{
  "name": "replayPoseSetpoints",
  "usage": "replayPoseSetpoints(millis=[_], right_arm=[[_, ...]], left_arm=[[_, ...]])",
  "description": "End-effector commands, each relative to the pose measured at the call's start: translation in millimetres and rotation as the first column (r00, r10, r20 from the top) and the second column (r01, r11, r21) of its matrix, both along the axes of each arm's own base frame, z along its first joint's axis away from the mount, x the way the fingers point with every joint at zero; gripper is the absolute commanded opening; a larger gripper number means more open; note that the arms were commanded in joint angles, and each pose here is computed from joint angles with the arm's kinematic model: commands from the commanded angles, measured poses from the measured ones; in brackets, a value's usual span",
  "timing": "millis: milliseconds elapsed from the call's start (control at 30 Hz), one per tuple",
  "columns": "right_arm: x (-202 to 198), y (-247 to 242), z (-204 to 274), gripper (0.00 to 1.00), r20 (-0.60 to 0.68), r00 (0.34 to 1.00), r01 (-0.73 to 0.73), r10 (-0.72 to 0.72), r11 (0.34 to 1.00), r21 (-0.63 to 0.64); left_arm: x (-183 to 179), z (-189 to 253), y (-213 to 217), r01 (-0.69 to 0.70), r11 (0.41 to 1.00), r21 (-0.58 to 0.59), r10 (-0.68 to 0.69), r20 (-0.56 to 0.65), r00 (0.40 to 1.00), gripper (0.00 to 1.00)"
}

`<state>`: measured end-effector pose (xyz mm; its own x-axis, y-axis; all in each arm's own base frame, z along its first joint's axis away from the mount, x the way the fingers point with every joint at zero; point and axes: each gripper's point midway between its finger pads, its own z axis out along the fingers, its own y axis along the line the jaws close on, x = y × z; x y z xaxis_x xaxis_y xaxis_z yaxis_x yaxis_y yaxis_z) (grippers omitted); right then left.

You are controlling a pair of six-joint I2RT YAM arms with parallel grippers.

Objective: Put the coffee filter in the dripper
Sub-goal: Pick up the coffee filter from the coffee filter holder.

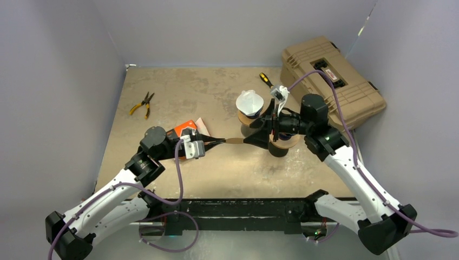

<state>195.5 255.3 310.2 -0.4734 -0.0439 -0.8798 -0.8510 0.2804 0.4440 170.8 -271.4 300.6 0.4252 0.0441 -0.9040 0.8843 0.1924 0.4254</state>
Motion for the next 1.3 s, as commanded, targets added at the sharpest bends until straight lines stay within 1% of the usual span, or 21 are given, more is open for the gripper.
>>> replayPoseSetpoints(millis=[0, 100, 233, 567, 700, 867, 967, 1133, 1267], right_arm=[[0, -6, 0, 0.91, 0.025, 0.999, 0.032, -0.032, 0.999, -0.006], [5, -8, -9, 0.90, 0.010, 0.998, 0.064, -0.064, 0.998, -0.022], [15, -10, -27, 0.87, -0.040, 0.991, 0.126, -0.128, 0.990, -0.056], [25, -11, -46, 0.87, -0.073, 0.983, 0.161, -0.168, 0.982, -0.096], [20, -10, -37, 0.90, -0.051, 0.988, 0.139, -0.143, 0.988, -0.072], [20, -15, -16, 0.94, 0.004, 0.985, 0.170, -0.170, 0.985, -0.041], [19, -15, -10, 0.95, 0.017, 0.985, 0.173, -0.173, 0.984, -0.030], [27, -17, -17, 0.95, 0.000, 0.978, 0.207, -0.207, 0.977, -0.053], [27, -15, -13, 0.95, 0.005, 0.980, 0.199, -0.199, 0.979, -0.040]], left_arm=[[-2, 6, 1, 0.002, 1.000, -0.005, -0.002, 0.037, 0.999, 0.00], [-3, 5, 1, 0.001, 1.000, -0.011, -0.001, 0.026, 1.000, 0.00], [-2, 5, 0, 0.001, 1.000, -0.020, -0.001, 0.022, 1.000, 0.00], [-2, 3, -2, 0.003, 1.000, -0.030, -0.003, -0.008, 1.000, 0.00], [1, 0, -2, -0.014, 1.000, -0.021, 0.013, -0.022, 1.000, 0.00], [8, -8, 0, -0.051, 0.999, 0.010, 0.052, -0.041, 0.998, 0.00], [8, -11, -1, -0.047, 0.999, 0.021, 0.048, -0.050, 0.998, 0.00], [7, -13, -1, -0.044, 0.999, 0.025, 0.046, -0.066, 0.997, 0.00], [7, -12, -1, -0.045, 0.999, 0.027, 0.047, -0.064, 0.997, 0.00]])
